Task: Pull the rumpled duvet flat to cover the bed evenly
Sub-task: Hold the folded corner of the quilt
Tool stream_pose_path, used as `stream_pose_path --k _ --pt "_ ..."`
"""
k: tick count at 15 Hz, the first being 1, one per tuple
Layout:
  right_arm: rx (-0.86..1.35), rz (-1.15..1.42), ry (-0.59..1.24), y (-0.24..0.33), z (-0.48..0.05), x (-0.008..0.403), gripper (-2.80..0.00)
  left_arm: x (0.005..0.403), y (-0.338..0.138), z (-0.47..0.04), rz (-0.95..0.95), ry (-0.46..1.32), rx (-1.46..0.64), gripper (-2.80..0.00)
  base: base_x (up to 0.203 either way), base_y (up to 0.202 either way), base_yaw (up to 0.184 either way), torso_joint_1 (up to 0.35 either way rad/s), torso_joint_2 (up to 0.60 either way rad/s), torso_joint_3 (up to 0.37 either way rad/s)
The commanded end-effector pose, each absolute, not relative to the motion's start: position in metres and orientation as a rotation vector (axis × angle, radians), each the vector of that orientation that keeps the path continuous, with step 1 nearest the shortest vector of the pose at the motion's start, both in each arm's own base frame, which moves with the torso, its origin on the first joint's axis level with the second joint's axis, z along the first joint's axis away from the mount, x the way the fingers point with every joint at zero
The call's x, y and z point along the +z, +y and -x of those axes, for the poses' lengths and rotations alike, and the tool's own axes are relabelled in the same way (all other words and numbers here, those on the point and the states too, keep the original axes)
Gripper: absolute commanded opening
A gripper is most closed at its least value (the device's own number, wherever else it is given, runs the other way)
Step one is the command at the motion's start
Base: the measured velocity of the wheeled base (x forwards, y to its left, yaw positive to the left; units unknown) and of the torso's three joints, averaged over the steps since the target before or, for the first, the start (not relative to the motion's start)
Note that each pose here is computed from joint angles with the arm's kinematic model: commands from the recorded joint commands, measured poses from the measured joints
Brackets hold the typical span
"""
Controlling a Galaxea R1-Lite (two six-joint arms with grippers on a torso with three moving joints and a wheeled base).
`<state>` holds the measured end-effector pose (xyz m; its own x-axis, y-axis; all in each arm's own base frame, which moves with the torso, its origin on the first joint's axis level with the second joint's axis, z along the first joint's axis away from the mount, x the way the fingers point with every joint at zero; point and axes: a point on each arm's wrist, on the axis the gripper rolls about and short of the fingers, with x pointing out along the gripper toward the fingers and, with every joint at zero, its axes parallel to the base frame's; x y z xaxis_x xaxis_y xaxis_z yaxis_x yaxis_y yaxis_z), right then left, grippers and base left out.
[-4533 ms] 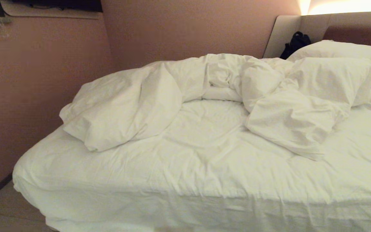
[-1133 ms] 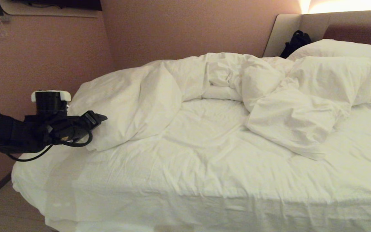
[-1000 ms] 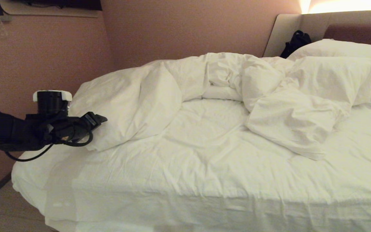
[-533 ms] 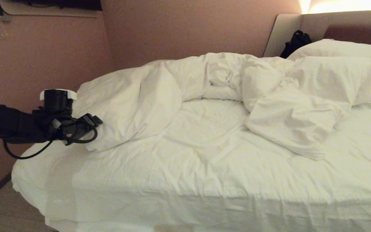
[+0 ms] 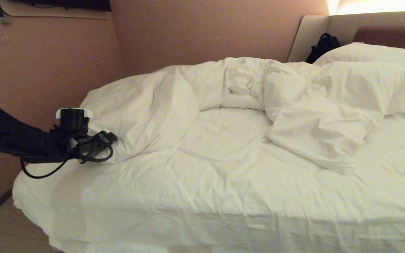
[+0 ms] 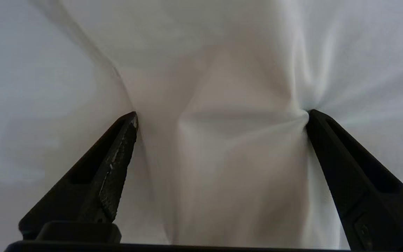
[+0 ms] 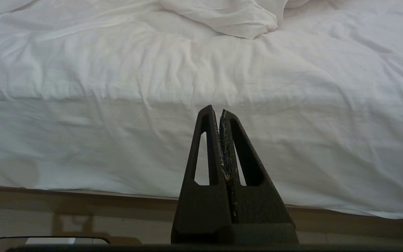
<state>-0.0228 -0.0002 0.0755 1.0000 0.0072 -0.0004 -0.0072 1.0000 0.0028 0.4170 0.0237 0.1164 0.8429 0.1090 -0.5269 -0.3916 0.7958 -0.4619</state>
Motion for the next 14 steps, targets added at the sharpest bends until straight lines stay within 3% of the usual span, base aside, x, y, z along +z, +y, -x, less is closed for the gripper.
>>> stream_pose_path --k 1,14 --pt "0.008 -0.003 0.0 0.0 0.023 0.075 -2.8 0.11 0.023 -0.418 0.608 0.517 0.271 0.0 0.0 0.0 0.0 0.0 0.0 0.0" --pt "0.008 -0.003 0.0 0.0 0.023 0.075 -2.8 0.145 0.029 -0.394 0.818 0.546 -0.006 0.0 0.0 0.0 0.0 0.0 0.0 0.0"
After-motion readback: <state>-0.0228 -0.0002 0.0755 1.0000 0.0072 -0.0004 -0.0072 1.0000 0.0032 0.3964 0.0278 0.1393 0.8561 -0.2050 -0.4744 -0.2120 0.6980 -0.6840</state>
